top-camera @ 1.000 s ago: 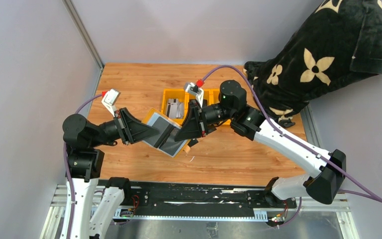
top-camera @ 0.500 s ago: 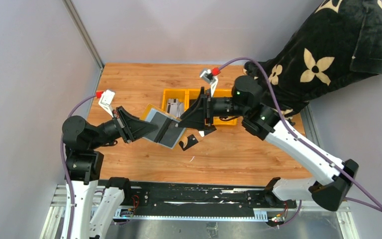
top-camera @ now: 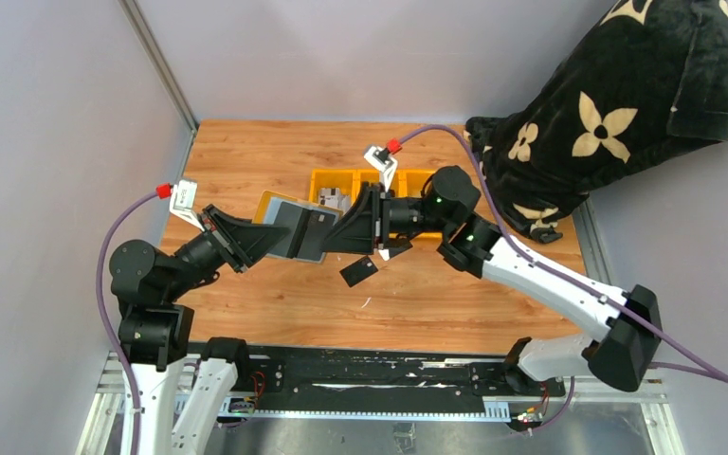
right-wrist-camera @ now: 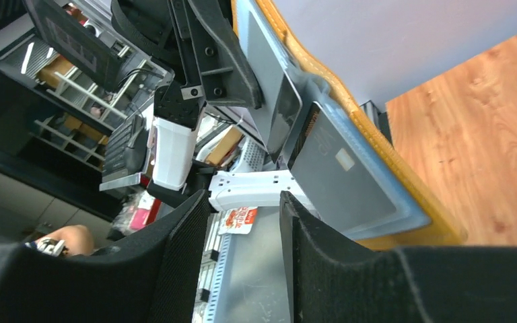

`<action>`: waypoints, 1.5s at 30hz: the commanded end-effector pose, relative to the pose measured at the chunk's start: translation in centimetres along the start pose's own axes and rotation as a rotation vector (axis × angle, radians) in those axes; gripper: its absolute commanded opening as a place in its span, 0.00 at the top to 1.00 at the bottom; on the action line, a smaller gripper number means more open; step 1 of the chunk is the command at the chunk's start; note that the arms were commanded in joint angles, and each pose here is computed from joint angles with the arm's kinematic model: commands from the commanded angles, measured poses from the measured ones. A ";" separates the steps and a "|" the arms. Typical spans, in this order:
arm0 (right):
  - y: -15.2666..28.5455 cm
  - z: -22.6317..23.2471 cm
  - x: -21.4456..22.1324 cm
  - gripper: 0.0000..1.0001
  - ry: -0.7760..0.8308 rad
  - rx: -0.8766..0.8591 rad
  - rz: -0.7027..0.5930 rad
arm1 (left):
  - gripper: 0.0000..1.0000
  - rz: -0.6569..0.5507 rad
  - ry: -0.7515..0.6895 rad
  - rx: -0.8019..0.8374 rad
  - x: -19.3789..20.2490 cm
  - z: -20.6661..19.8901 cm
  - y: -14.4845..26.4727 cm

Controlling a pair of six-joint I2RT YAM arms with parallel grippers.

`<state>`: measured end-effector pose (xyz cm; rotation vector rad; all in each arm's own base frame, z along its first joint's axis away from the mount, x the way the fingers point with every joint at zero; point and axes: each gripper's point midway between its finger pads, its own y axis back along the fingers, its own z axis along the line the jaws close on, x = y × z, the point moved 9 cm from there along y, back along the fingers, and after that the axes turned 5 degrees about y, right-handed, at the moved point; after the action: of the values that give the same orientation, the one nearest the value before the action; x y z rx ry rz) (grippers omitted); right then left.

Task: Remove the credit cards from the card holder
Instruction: Remove the credit card from the card holder.

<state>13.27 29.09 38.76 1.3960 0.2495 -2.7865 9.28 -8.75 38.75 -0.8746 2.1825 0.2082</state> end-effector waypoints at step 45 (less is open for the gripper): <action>-3.2 -2.2 2.3 1.00 -0.161 -0.222 -0.013 | 0.95 0.025 0.127 0.067 0.1 -1.4 0.2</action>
<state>14.35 33.37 36.05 1.1006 0.5107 -2.7844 8.57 -9.10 38.75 -0.8697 2.3244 0.1379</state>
